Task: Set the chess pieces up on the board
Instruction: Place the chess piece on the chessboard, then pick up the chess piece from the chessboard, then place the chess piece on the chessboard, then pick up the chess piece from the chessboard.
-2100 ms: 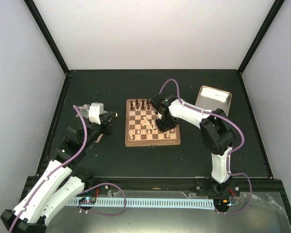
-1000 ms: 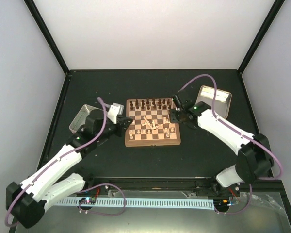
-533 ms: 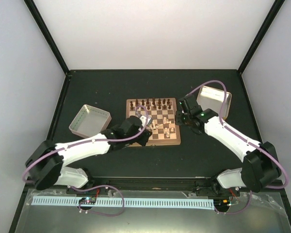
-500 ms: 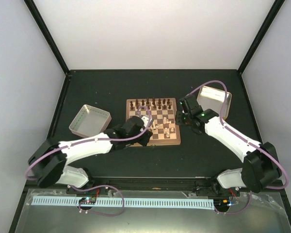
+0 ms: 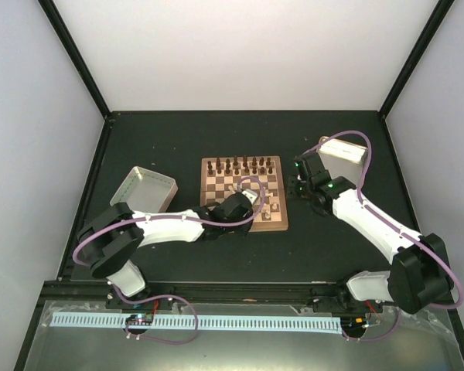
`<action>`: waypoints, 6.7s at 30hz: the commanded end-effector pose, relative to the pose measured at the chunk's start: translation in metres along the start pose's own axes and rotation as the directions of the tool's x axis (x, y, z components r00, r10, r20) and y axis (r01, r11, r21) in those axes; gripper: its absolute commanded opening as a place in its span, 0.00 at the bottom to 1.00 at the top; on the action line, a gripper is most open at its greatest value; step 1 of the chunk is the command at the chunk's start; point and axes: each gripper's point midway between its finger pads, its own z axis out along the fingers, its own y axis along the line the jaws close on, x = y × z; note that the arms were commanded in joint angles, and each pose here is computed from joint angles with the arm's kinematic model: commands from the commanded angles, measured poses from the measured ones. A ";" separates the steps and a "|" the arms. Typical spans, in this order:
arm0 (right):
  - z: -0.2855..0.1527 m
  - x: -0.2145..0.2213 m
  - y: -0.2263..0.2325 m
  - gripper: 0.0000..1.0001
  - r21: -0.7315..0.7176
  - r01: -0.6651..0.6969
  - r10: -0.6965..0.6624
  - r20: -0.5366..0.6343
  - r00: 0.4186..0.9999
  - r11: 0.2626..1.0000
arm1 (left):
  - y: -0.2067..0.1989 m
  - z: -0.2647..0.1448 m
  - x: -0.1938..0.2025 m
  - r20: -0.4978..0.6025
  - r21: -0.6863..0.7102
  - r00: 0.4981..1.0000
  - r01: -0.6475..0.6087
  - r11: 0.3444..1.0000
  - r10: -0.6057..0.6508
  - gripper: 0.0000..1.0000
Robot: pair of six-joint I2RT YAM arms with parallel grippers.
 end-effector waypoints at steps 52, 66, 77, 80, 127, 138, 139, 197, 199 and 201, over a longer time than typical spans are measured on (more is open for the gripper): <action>-0.014 -0.013 -0.009 0.35 -0.001 -0.033 0.033 0.081 0.996 0.999 | -0.005 0.009 -0.001 -0.328 -0.060 0.937 0.106 0.993 -0.120 0.29; -0.039 -0.027 -0.020 0.35 0.026 -0.073 0.067 0.185 0.980 0.997 | -0.012 -0.001 -0.021 -0.282 -0.019 0.955 0.084 0.996 -0.086 0.16; -0.083 -0.045 -0.045 0.35 0.060 -0.193 0.157 0.375 0.914 0.979 | -0.055 -0.033 -0.046 -0.240 0.155 0.971 0.045 0.987 -0.006 0.17; -0.094 -0.048 -0.051 0.35 0.062 -0.220 0.175 0.417 0.892 0.973 | -0.066 -0.040 -0.053 -0.226 0.188 0.974 0.025 0.982 0.019 0.17; -0.107 -0.040 -0.077 0.40 0.124 -0.290 0.200 0.476 0.857 0.949 | -0.081 0.042 -0.042 -0.375 0.020 0.920 -0.114 0.993 0.113 0.17; -0.105 -0.039 -0.076 0.40 0.121 -0.287 0.200 0.468 0.861 0.950 | -0.083 0.048 -0.041 -0.381 0.027 0.917 -0.121 0.992 0.122 0.22; -0.105 -0.040 -0.076 0.40 0.121 -0.287 0.200 0.469 0.860 0.950 | -0.083 0.048 -0.041 -0.381 0.028 0.916 -0.121 0.992 0.122 0.23; 0.082 0.040 0.130 0.37 -0.139 0.287 -0.319 -0.342 0.884 0.948 | 0.141 -0.120 -0.038 0.164 -0.086 0.894 0.434 0.897 -0.417 0.46; 0.085 0.044 0.130 0.37 -0.142 0.289 -0.321 -0.354 0.878 0.947 | 0.141 -0.118 -0.037 0.159 -0.083 0.894 0.435 0.897 -0.419 0.46; 0.089 0.047 0.130 0.37 -0.142 0.290 -0.322 -0.365 0.873 0.946 | 0.140 -0.117 -0.038 0.156 -0.075 0.892 0.438 0.896 -0.424 0.46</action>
